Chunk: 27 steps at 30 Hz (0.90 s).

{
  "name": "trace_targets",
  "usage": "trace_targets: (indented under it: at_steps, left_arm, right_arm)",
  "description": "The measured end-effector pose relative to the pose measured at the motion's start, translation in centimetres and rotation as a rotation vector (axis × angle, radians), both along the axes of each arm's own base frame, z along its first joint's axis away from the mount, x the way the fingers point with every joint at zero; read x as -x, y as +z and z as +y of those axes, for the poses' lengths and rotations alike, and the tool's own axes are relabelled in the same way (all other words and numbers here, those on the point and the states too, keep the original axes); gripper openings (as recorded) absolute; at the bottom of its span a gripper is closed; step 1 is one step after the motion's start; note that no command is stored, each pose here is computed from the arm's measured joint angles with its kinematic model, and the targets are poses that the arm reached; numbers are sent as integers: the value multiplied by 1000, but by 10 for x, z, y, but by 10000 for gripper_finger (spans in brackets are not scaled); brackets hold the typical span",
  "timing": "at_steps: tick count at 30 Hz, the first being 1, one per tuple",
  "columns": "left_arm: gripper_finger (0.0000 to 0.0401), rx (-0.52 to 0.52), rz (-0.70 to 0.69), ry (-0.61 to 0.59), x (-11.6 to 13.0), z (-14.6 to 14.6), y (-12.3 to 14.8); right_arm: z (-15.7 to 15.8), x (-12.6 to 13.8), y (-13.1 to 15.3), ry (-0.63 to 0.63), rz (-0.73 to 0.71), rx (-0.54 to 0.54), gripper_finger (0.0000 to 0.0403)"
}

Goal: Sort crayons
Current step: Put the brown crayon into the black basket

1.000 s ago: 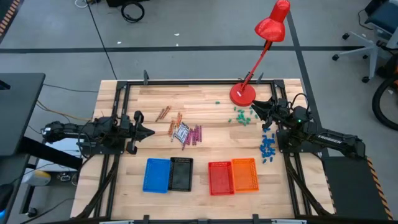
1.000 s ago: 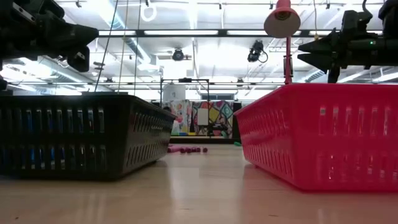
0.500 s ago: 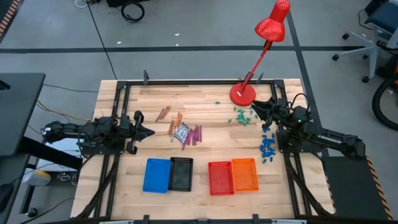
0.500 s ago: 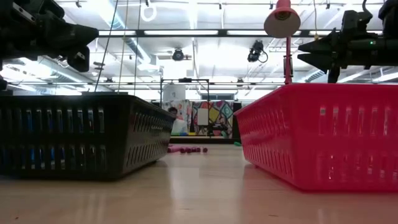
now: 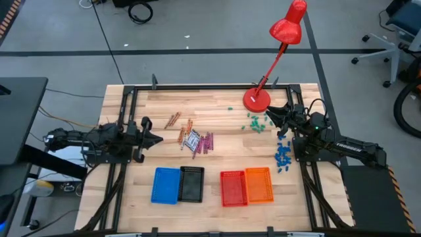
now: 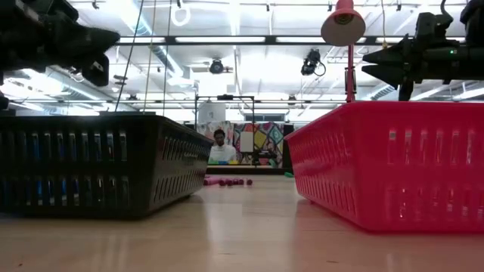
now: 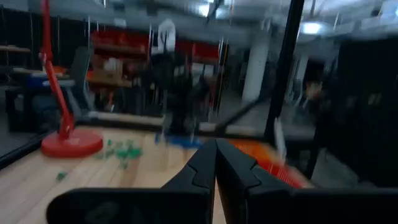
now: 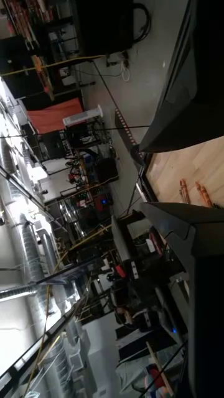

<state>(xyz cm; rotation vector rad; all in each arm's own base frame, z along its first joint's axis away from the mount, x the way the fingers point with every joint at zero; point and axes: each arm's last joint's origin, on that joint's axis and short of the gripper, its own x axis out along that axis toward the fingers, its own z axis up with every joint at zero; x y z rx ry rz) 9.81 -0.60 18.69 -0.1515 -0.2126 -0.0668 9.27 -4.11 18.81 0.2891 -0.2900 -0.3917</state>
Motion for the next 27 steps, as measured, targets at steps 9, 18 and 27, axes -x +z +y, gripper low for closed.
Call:
trace_targets:
  at_steps: [9, 18, 27]
  left_arm:
    - [20, 132, -190, 49, 6, 3, 18]
    - [20, 189, -203, 30, 6, 3, 19]
    - [20, 222, -222, 41, 7, 4, 20]
  right_arm:
    - [0, 0, 0, 0, 0, 0, 144]
    - [0, 0, 0, 0, -3, 1, 144]
    - [0, 3, 10, -9, -147, -53, 144]
